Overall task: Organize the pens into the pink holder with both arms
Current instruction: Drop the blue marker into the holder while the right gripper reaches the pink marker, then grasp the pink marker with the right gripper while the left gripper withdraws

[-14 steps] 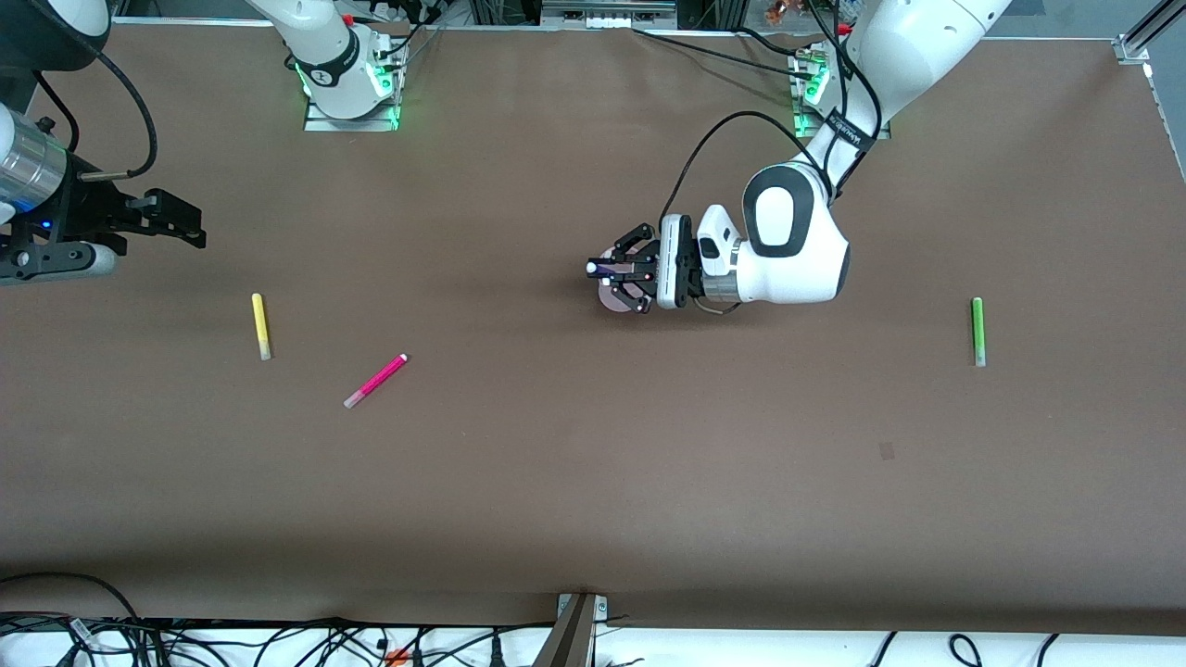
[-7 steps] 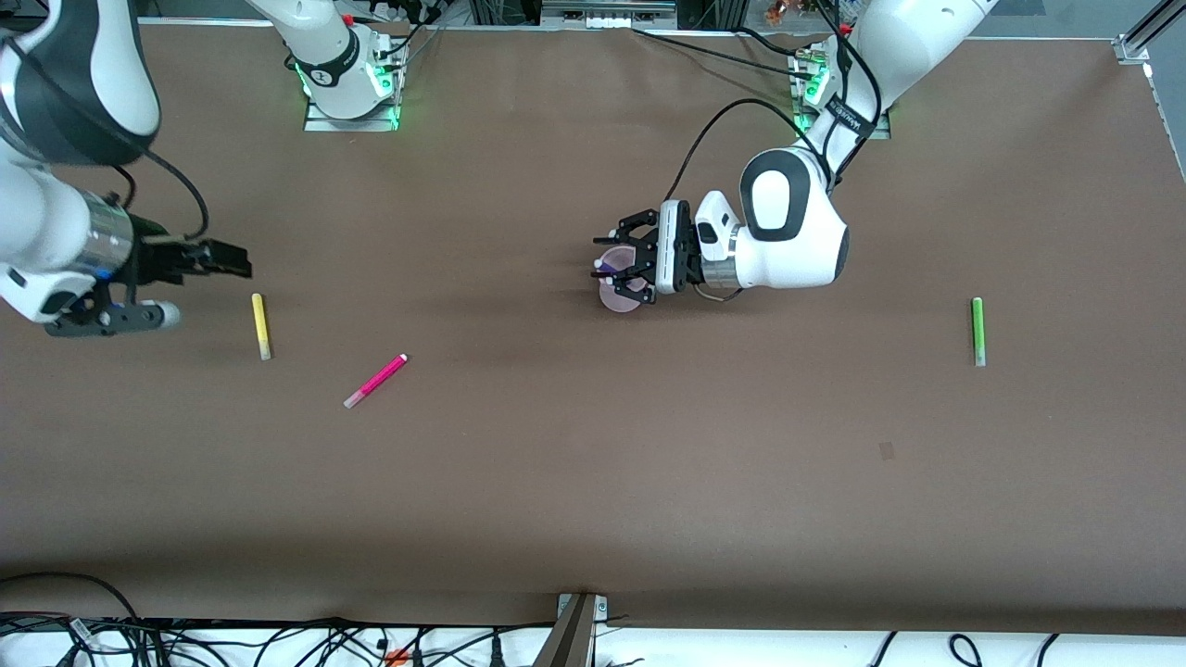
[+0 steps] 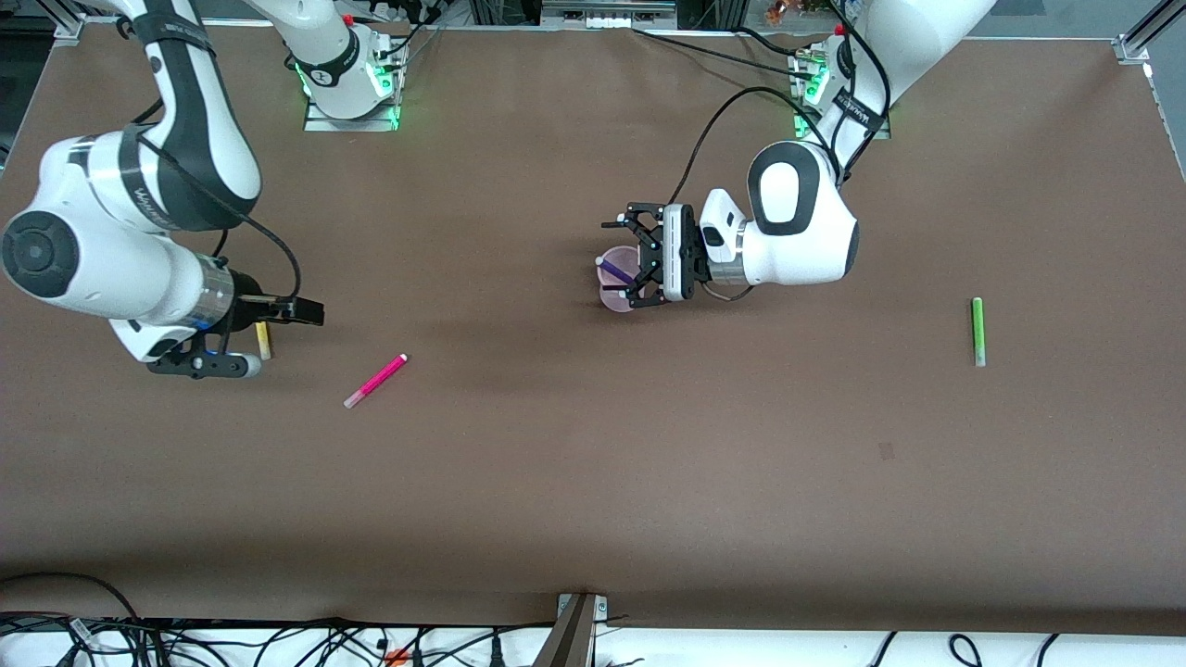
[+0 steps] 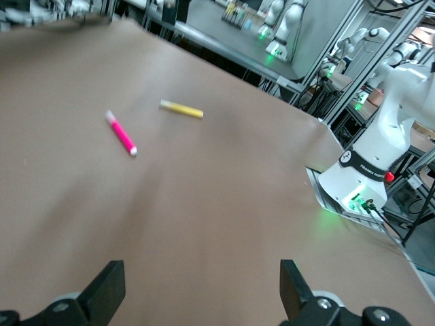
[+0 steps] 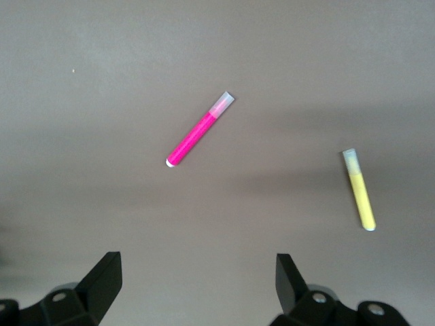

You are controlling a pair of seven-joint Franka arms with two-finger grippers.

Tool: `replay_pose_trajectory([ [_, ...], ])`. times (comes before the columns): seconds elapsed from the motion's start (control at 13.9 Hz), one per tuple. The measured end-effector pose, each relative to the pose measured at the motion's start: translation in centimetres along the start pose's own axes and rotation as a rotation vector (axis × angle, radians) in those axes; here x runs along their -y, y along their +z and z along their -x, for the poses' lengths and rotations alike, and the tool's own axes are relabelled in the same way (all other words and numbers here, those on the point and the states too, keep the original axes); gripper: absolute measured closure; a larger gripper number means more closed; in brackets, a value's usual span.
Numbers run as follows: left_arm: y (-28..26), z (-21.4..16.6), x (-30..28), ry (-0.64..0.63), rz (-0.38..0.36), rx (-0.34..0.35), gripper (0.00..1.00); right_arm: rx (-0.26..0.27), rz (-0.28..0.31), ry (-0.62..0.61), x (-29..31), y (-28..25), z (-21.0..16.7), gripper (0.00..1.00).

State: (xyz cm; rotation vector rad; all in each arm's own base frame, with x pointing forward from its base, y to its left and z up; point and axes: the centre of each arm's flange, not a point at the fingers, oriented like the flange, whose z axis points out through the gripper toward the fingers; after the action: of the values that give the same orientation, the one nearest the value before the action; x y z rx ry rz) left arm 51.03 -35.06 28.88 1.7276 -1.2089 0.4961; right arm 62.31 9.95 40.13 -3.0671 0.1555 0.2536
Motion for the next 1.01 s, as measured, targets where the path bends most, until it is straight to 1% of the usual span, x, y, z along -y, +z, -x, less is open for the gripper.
replay_pose_trajectory([
  [0.14, -0.2, 0.5, 0.2, -0.068, -0.003, 0.062, 0.0, -0.027, -0.003, 0.075, 1.6, 2.7, -0.1, 0.0],
  [0.29, -0.7, 1.1, 0.4, -0.16, 0.007, 0.12, 0.0, -0.036, 0.0, 0.151, 3.3, 6.7, -0.5, 0.02],
  [0.43, -2.0, 1.9, 1.0, -0.238, 0.024, 0.206, 0.0, -0.041, 0.002, 0.202, 3.9, 10.9, -1.3, 0.02],
  [0.5, -3.1, 2.2, 1.4, -0.267, 0.038, 0.261, 0.0, -0.047, 0.001, 0.218, 3.8, 12.9, -1.8, 0.07],
  [0.58, -4.7, 2.3, 1.9, -0.292, 0.046, 0.321, 0.0, -0.056, 0.0, 0.229, 3.5, 14.8, -2.2, 0.07],
  [0.65, -6.6, 2.2, 2.4, -0.311, 0.05, 0.387, 0.0, -0.069, -0.002, 0.237, 3.1, 16.5, -2.3, 0.11],
  [0.72, -8.6, 2.0, 2.9, -0.324, 0.045, 0.454, 0.0, -0.082, -0.004, 0.243, 2.8, 18.1, -2.2, 0.12],
  [0.79, -10.6, 2.0, 3.3, -0.34, 0.033, 0.518, 0.0, -0.096, -0.007, 0.249, 2.4, 19.5, -2.0, 0.15],
  [0.87, -12.4, 2.1, 3.8, -0.358, 0.015, 0.579, 0.0, -0.103, -0.008, 0.257, 2.2, 20.5, -1.8, 0.16],
  [1.01, -15.8, 3.3, 5.0, -0.405, -0.057, 0.698, 0.0, -0.103, -0.007, 0.277, 2.0, 21.5, -1.6, 0.22],
])
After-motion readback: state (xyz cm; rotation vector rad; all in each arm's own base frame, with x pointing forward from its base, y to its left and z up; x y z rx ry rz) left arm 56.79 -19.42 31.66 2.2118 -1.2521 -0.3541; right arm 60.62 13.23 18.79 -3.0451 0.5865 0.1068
